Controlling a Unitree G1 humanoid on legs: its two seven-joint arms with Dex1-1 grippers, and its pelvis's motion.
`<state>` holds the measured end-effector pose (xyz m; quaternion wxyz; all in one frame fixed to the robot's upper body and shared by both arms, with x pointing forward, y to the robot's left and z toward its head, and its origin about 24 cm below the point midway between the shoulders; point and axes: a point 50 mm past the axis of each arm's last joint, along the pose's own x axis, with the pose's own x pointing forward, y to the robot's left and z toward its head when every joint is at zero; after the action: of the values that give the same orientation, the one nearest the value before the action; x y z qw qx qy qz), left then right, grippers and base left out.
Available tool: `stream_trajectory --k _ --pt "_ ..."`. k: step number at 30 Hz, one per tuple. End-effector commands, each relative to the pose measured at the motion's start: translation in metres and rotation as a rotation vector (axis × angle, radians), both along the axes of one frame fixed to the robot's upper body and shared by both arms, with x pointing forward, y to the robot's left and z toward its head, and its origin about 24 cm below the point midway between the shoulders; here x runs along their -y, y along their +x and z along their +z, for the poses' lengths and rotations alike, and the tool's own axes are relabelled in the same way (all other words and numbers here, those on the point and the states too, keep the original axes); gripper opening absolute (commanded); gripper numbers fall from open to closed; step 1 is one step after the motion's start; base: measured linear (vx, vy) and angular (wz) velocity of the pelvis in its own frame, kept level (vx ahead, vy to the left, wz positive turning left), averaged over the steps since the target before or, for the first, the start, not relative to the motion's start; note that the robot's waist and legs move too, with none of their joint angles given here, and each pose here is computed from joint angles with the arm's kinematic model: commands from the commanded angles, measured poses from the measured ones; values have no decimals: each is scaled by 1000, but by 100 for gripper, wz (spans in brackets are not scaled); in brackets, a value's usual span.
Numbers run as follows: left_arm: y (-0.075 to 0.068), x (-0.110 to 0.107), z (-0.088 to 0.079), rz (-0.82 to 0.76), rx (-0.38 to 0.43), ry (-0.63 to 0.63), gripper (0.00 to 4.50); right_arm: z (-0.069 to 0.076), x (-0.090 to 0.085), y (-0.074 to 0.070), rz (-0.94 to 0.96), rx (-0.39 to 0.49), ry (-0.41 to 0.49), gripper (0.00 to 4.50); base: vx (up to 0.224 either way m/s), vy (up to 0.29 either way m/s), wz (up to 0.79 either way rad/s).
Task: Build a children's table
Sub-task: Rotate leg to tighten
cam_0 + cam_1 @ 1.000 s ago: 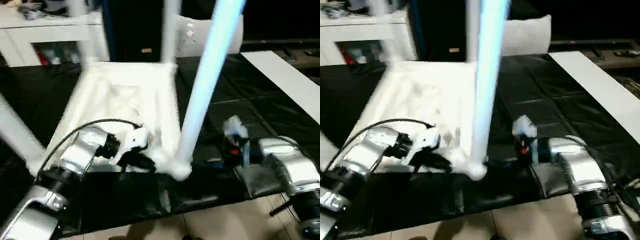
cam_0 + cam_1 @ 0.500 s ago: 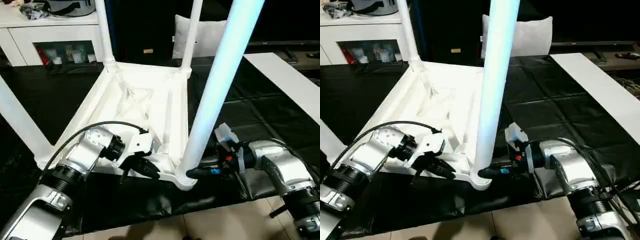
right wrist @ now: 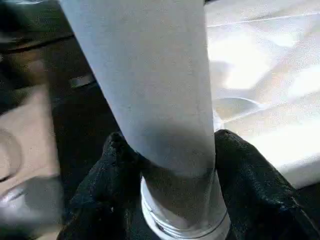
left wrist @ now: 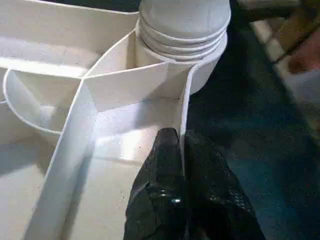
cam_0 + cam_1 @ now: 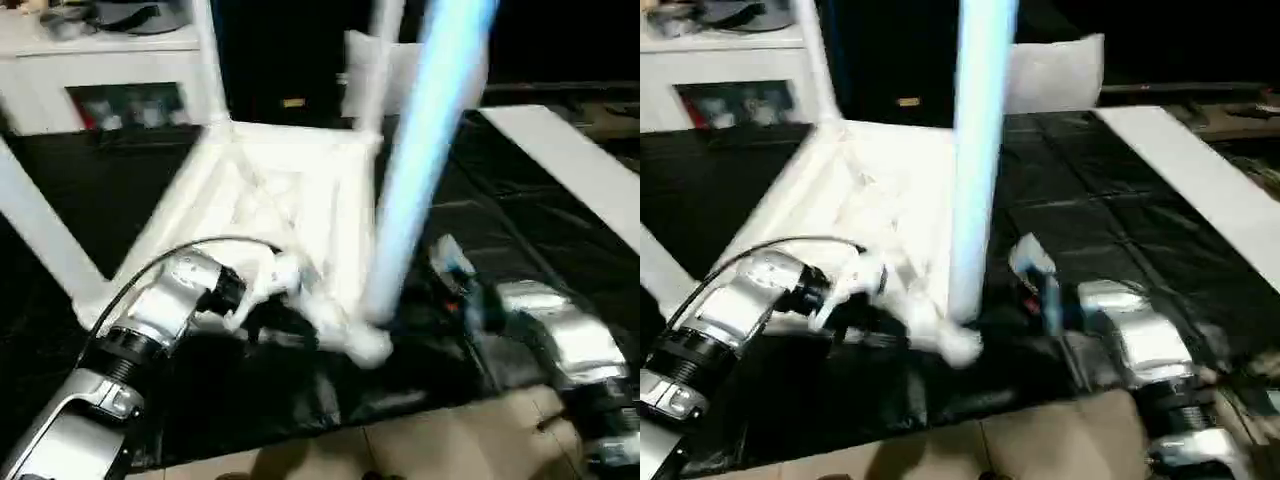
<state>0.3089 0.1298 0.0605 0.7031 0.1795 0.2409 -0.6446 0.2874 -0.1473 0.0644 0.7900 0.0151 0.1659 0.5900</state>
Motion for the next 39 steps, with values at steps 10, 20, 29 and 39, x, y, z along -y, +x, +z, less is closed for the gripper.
stream_trajectory --k 10,20,29,39 --pt "24 71 27 438 175 -201 0 -2 -52 44 -602 37 -93 195 6 -6 -13" --pt "24 69 28 439 203 -185 0 5 -39 44 -621 110 -54 320 0 0 0" --pt "20 50 24 308 212 -146 0 16 -9 36 -481 181 2 398 0 0 0" --pt "4 20 19 -40 104 -86 0 23 27 9 -56 159 -100 447 0 0 0"
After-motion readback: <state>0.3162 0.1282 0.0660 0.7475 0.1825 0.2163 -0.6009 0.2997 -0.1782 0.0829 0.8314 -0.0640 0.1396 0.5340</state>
